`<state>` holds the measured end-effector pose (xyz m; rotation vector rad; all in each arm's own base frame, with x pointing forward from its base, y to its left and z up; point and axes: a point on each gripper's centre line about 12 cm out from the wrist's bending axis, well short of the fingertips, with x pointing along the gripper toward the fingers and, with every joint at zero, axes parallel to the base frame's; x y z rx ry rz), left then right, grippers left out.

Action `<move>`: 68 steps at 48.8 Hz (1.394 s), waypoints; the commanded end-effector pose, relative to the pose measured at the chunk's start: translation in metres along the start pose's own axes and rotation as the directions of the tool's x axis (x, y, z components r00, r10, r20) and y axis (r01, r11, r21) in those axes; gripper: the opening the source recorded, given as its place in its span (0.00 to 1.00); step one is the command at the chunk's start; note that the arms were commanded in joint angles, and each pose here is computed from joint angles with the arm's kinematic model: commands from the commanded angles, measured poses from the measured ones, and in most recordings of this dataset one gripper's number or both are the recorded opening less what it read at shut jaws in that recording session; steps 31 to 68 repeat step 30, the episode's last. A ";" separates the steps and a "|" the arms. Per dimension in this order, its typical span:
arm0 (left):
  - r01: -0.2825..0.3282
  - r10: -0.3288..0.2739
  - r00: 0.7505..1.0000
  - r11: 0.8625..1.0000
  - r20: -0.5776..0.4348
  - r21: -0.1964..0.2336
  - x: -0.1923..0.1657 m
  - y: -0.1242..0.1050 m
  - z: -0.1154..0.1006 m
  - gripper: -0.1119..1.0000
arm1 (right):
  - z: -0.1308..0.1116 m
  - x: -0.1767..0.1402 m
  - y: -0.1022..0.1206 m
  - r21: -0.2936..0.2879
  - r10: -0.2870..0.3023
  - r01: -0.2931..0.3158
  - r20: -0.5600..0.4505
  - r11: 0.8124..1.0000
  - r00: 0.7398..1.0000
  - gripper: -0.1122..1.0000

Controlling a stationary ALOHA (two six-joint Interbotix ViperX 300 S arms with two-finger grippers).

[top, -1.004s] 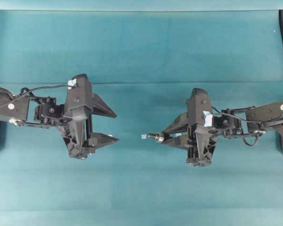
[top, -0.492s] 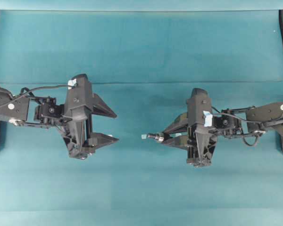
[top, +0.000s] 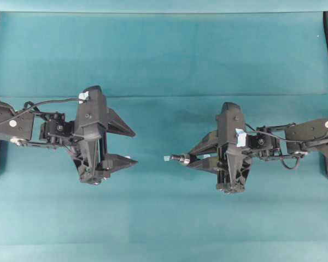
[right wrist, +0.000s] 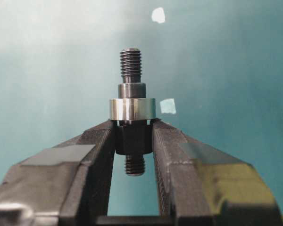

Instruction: Insert the washer onto the shaft with both hands.

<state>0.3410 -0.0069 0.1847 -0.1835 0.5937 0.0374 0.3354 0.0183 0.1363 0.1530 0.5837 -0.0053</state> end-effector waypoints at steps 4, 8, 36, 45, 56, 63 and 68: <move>0.007 -0.007 1.000 1.000 0.028 0.003 -0.003 -0.002 0.008 0.92 | 0.006 -0.001 0.002 -0.005 0.007 -0.007 0.022 1.000 1.000 0.10; 0.006 -0.007 1.000 1.000 0.025 0.004 -0.002 -0.002 0.007 0.92 | 0.006 -0.001 0.002 -0.003 0.006 -0.006 0.022 1.000 1.000 0.10; 0.006 -0.007 1.000 1.000 0.025 0.004 -0.002 -0.002 0.008 0.92 | 0.005 -0.001 0.002 -0.003 0.006 -0.006 0.021 1.000 1.000 0.10; 0.006 -0.007 1.000 1.000 0.025 0.004 -0.002 -0.002 0.008 0.92 | 0.005 -0.001 0.002 -0.003 0.006 -0.006 0.021 1.000 1.000 0.10; 0.006 -0.007 1.000 1.000 0.025 0.004 -0.002 -0.002 0.008 0.92 | 0.005 -0.001 0.002 -0.003 0.006 -0.006 0.021 1.000 1.000 0.10; 0.006 -0.007 1.000 1.000 0.025 0.004 -0.002 -0.002 0.008 0.92 | 0.005 -0.001 0.002 -0.003 0.006 -0.006 0.021 1.000 1.000 0.10; 0.006 -0.007 1.000 1.000 0.025 0.004 -0.002 -0.002 0.008 0.92 | 0.005 -0.001 0.002 -0.003 0.006 -0.006 0.021 1.000 1.000 0.10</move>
